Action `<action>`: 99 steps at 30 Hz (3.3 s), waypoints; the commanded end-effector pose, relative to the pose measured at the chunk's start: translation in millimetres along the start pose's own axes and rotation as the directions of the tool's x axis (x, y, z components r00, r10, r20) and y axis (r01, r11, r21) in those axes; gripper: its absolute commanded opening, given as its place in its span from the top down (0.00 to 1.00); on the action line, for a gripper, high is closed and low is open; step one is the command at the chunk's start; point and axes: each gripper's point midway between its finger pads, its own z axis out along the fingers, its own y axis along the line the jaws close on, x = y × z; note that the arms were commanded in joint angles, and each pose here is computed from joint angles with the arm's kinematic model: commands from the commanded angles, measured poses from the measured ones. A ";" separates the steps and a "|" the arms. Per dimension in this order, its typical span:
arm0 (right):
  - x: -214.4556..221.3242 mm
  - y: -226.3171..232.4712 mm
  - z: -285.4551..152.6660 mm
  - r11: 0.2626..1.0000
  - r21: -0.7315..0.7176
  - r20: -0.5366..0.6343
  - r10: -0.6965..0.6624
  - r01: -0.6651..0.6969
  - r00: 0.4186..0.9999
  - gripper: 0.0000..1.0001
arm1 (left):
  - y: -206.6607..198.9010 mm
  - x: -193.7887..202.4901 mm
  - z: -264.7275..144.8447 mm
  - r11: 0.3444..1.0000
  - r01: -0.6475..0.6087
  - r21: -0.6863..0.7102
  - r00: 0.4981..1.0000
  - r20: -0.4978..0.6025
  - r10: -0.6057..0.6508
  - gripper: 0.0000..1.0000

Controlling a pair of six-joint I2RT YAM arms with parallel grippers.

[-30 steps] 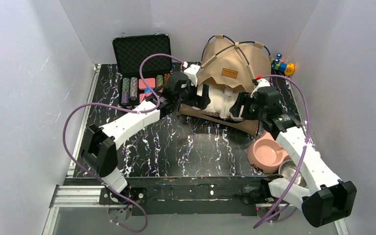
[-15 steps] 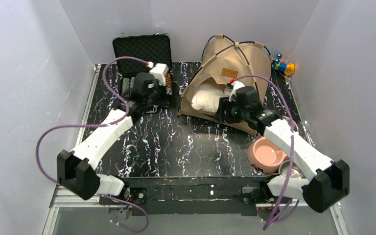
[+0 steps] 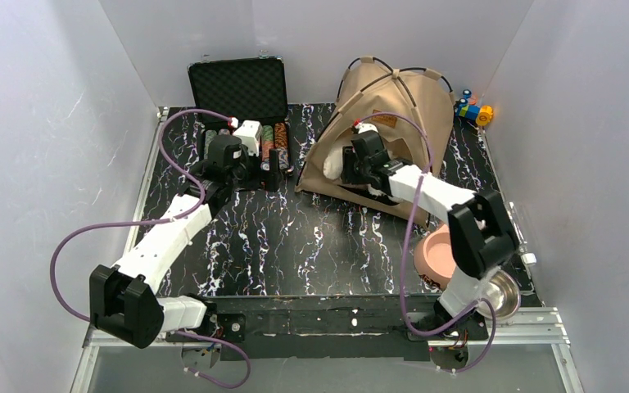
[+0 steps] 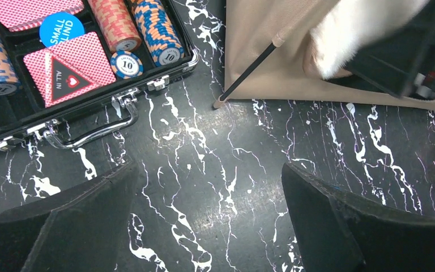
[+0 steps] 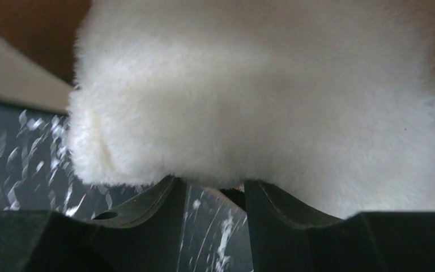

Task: Set up the pet tent

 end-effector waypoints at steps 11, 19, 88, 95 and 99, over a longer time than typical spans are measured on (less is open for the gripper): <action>-95.7 -24.9 39.9 0.985 0.158 0.195 0.035 -0.066 0.980 0.42 | 13.9 -22.3 -16.2 0.999 0.009 -0.038 0.997 0.076 -0.006 0.02; -55.2 33.6 -37.5 0.977 -0.135 0.073 -0.156 0.165 0.985 0.29 | 11.0 -22.6 -20.0 0.999 0.020 -0.025 0.996 0.082 -0.018 0.02; 141.9 -279.3 -266.0 0.076 0.356 0.578 0.765 -0.931 0.284 0.99 | 4.5 -26.7 -31.2 0.999 0.052 0.003 0.990 0.128 -0.052 0.02; 113.5 -268.4 -296.3 0.219 0.361 0.609 0.680 -0.906 0.408 0.99 | 3.0 -28.4 -34.3 0.999 0.051 0.010 0.989 0.138 -0.052 0.02; 89.4 -253.6 -281.6 0.376 0.301 0.515 0.709 -0.876 0.482 0.99 | 2.6 -28.3 -34.4 0.999 0.051 0.012 0.989 0.136 -0.052 0.02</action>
